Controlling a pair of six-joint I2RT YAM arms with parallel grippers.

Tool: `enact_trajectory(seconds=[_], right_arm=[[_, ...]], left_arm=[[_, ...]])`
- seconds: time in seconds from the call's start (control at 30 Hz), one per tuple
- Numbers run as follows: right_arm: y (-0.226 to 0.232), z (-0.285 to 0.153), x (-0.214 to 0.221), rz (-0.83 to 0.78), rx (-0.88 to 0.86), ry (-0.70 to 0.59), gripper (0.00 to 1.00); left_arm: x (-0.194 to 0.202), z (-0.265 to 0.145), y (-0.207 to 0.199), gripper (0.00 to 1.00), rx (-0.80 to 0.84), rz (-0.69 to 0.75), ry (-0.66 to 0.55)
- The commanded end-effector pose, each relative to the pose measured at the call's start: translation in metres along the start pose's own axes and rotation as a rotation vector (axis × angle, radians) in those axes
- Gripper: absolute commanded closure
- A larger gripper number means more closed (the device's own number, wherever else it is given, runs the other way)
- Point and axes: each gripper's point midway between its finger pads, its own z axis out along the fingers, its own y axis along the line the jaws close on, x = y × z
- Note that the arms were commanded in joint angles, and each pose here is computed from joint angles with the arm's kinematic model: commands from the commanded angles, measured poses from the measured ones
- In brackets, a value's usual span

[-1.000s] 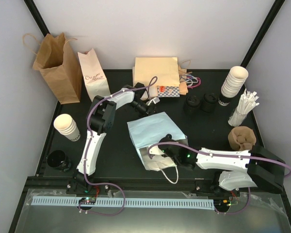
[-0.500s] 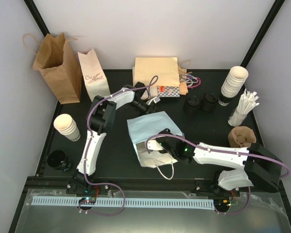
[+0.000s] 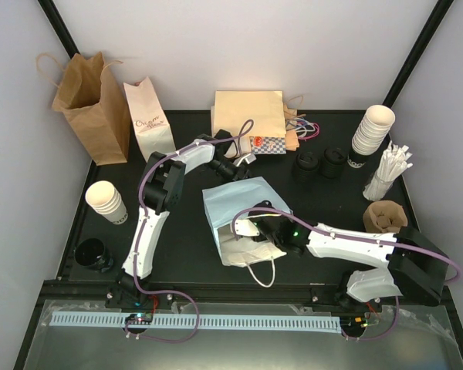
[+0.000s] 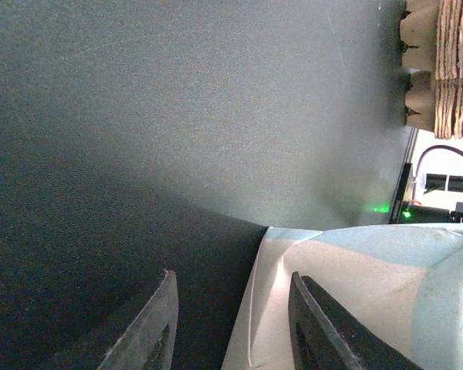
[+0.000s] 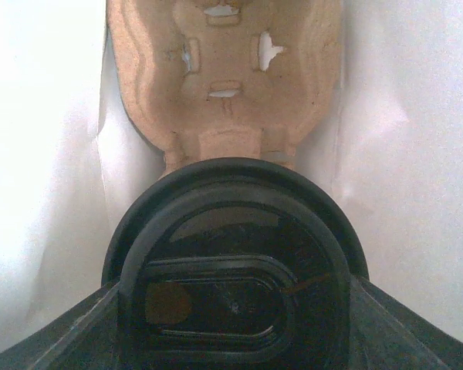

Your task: Pack the takeout coffee

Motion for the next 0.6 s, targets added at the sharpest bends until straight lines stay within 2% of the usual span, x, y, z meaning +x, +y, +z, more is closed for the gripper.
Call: enact_trajectory(seconds=[0.0,0.37,0.57], right_arm=[[0.051,0.016,0.03,-0.019,-0.185,0.078,0.64],[0.066,0.009,0.03,-0.027,-0.233,0.057,0.63],[0.062,0.014,0.038,-0.064,-0.175,0.098,0.66]], left_arm=[[0.036,0.031,-0.053,0.57,0.128,-0.022,0.151],[0.036,0.032,-0.052,0.57,0.127,-0.023,0.152],[0.038,0.033,-0.049,0.58,0.118,-0.028,0.156]])
